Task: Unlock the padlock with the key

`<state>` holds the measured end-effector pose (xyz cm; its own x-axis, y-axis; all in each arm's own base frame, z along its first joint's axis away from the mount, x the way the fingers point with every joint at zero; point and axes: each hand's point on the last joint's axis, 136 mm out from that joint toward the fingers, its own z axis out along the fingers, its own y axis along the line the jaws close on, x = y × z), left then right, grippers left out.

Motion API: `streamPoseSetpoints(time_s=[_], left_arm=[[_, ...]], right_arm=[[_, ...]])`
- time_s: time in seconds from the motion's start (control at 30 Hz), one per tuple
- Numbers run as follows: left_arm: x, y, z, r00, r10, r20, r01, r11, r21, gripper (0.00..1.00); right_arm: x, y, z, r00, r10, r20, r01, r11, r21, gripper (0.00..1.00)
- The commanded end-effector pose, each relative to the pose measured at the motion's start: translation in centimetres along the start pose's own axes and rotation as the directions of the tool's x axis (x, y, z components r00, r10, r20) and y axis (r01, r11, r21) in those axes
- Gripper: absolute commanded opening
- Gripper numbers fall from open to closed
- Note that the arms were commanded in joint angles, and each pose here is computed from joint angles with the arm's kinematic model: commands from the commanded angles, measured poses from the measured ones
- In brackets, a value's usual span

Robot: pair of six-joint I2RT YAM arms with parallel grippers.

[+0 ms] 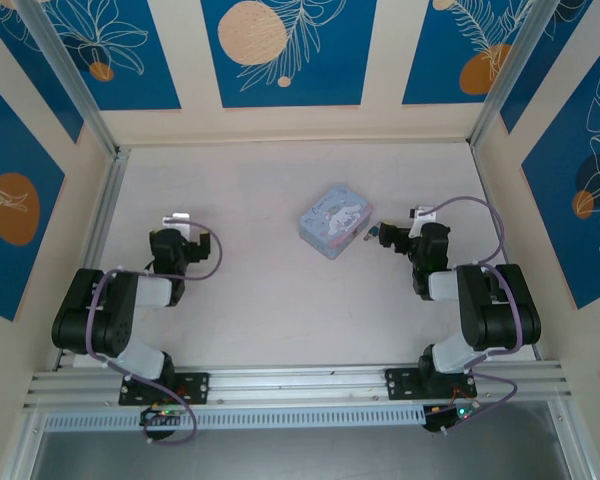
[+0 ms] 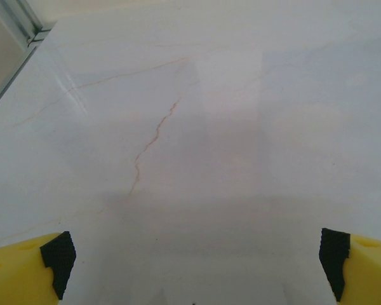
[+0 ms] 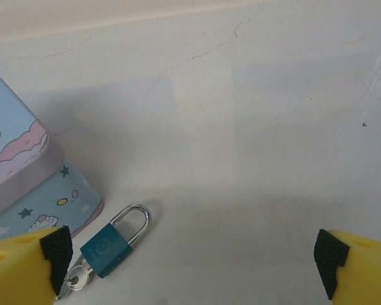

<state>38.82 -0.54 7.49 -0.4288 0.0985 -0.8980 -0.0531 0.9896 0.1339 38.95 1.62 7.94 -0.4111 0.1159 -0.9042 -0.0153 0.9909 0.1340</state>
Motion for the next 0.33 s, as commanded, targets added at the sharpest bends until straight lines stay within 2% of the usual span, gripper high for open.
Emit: streamPoseSetpoints(time_s=[0.0, 0.3], left_arm=[[-1.5, -0.36, 0.06, 0.998, -0.03, 0.058, 0.028, 0.999, 0.037, 1.0], [-1.52, -0.24, -0.06, 0.997, -0.033, 0.063, 0.03, 0.999, 0.037, 1.0]], right_arm=[[-1.52, 0.44, 0.01, 0.998, -0.04, 0.049, 0.041, 0.999, -0.011, 0.99], [-1.57, 0.39, 0.02, 0.998, -0.032, 0.047, 0.033, 0.999, -0.025, 0.99]])
